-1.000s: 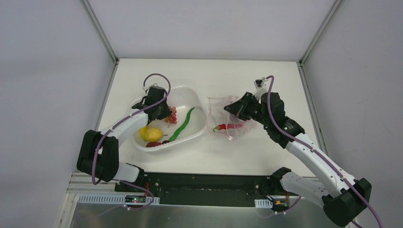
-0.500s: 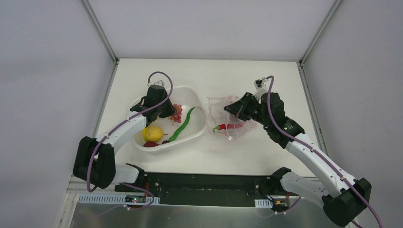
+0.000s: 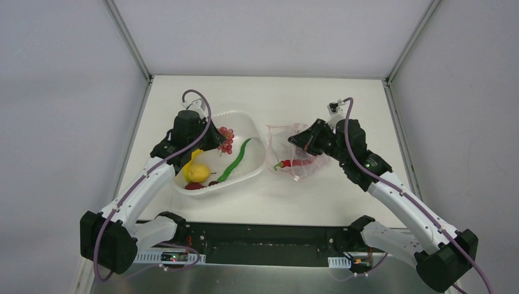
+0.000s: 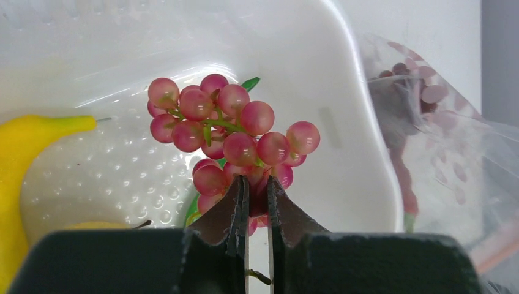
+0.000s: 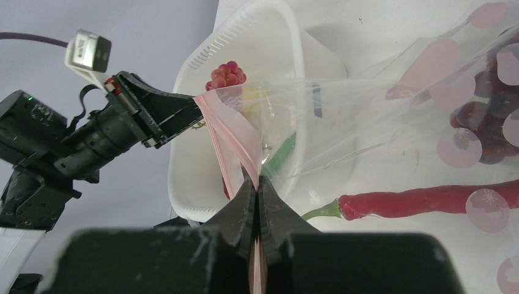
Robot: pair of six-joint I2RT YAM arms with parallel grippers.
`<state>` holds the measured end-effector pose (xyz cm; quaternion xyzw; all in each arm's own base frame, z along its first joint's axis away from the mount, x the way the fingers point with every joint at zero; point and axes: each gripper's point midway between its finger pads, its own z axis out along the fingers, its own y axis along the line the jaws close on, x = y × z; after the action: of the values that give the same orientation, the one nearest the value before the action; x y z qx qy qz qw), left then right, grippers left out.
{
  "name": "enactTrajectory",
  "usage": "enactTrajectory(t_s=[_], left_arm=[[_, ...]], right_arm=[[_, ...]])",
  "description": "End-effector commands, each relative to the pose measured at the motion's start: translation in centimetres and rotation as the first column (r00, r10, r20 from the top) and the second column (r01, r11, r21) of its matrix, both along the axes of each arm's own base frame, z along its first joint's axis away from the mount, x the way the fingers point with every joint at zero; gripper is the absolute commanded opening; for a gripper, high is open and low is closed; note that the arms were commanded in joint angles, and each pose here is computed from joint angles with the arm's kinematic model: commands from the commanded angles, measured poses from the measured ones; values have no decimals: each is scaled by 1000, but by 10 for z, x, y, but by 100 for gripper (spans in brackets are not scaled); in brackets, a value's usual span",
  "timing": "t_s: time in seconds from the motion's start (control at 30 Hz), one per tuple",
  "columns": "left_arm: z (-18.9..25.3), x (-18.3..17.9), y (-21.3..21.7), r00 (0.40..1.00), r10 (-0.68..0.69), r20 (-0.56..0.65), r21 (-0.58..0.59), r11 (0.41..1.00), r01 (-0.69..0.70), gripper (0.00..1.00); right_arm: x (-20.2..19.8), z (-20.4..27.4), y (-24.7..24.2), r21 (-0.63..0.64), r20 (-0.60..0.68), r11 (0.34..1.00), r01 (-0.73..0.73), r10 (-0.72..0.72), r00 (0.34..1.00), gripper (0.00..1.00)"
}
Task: Place the food in the zip-top bag and seal the zipper
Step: Pick up the fake fruit from the bin, then place the fake fruit in the zipper food storage bag.
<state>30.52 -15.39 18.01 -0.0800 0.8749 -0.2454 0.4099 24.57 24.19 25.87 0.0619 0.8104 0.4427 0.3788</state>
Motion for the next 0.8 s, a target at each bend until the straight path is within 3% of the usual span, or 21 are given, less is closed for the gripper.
enactTrajectory(t_s=[0.0, 0.2, 0.43, 0.77], left_arm=[[61, -8, -4, 987, -39, 155, -45, 998, 47, 0], [105, -24, -9, 967, -70, 246, -103, 990, 98, 0], [143, -50, -38, 931, -190, 312, -173, 952, 252, 0], [195, -92, -85, 832, -347, 432, -288, 821, 492, 0]], right_arm=[[5, 10, 2, 35, 27, 999, 9, -9, 1000, 0], [8, 12, 1, 43, 29, 999, 24, -25, 999, 0], [12, 12, 4, 53, 26, 998, 33, -35, 999, 0], [14, 11, 7, 66, 18, 997, 31, -32, 999, 0]])
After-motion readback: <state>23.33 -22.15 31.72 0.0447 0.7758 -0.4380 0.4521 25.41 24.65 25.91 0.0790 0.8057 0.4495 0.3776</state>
